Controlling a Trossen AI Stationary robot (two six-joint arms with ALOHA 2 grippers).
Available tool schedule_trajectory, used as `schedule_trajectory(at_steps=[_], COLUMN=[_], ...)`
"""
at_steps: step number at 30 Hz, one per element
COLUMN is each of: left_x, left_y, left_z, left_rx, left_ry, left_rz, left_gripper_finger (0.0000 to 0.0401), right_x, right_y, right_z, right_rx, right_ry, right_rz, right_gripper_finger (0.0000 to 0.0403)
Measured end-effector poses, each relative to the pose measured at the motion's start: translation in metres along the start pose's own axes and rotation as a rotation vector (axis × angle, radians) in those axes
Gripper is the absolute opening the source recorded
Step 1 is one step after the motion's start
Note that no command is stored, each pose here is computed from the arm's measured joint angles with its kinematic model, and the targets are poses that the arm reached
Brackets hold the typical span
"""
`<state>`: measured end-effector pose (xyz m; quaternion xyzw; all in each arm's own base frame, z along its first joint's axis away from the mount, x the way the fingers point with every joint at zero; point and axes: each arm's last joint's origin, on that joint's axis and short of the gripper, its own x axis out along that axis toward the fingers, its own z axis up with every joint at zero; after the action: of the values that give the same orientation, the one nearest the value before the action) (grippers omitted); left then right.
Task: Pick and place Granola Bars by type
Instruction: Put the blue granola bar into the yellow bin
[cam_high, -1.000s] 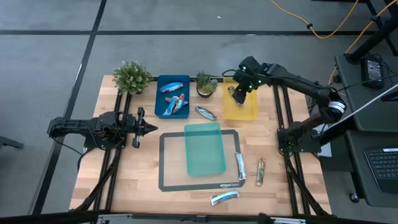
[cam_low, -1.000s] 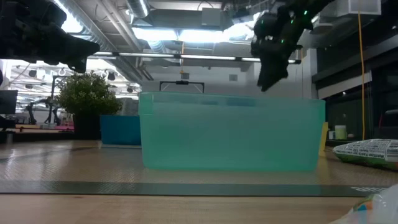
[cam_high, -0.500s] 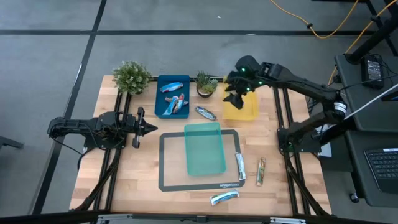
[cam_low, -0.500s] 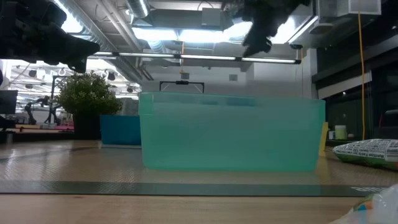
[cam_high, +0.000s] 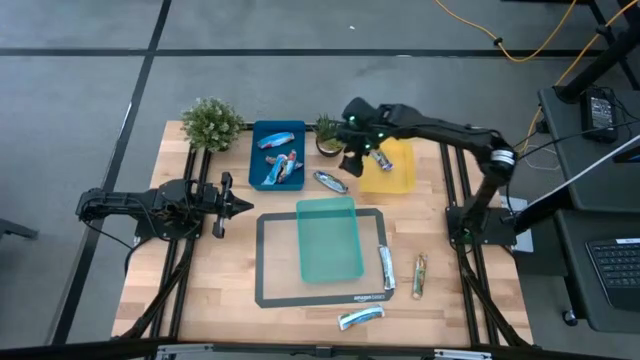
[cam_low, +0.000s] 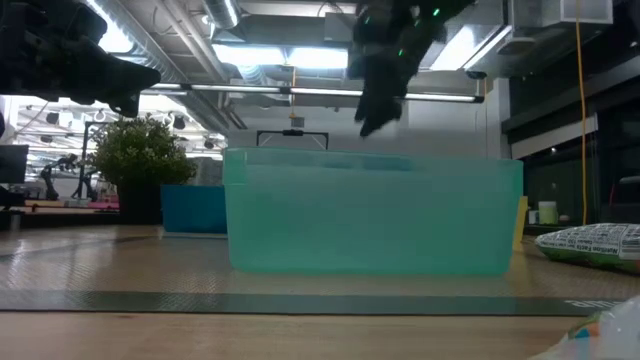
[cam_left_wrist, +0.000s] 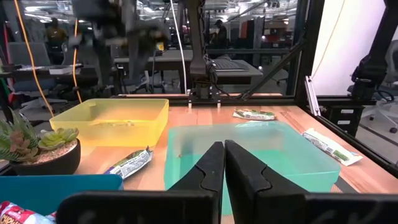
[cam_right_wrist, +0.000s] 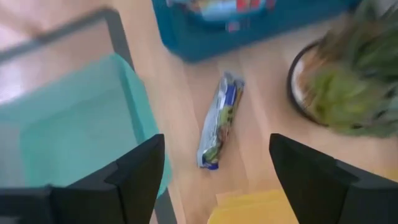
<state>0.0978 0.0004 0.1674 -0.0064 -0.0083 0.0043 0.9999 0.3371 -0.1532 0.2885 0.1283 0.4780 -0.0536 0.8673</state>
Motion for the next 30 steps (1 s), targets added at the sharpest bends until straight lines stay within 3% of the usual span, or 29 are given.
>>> schedule_trajectory(at_steps=[6, 12, 30], left_x=[0.0, 0.0, 0.0], left_y=[0.0, 0.0, 0.0], left_z=[0.0, 0.0, 0.0], left_rx=[0.0, 0.0, 0.0], left_ry=[0.0, 0.001, 0.001], left_rz=[-0.001, 0.0, 0.0], left_gripper_finger=[0.0002, 0.0006, 0.0005], right_x=[0.051, 0.086, 0.121], right_y=[-0.003, -0.002, -0.008], right_z=[-0.004, -0.003, -0.007], right_rx=[0.031, 0.037, 0.077], right_ry=[0.121, 0.126, 0.155], right_rz=[0.017, -0.013, -0.112], right_gripper_finger=[0.0284, 0.0284, 0.0284])
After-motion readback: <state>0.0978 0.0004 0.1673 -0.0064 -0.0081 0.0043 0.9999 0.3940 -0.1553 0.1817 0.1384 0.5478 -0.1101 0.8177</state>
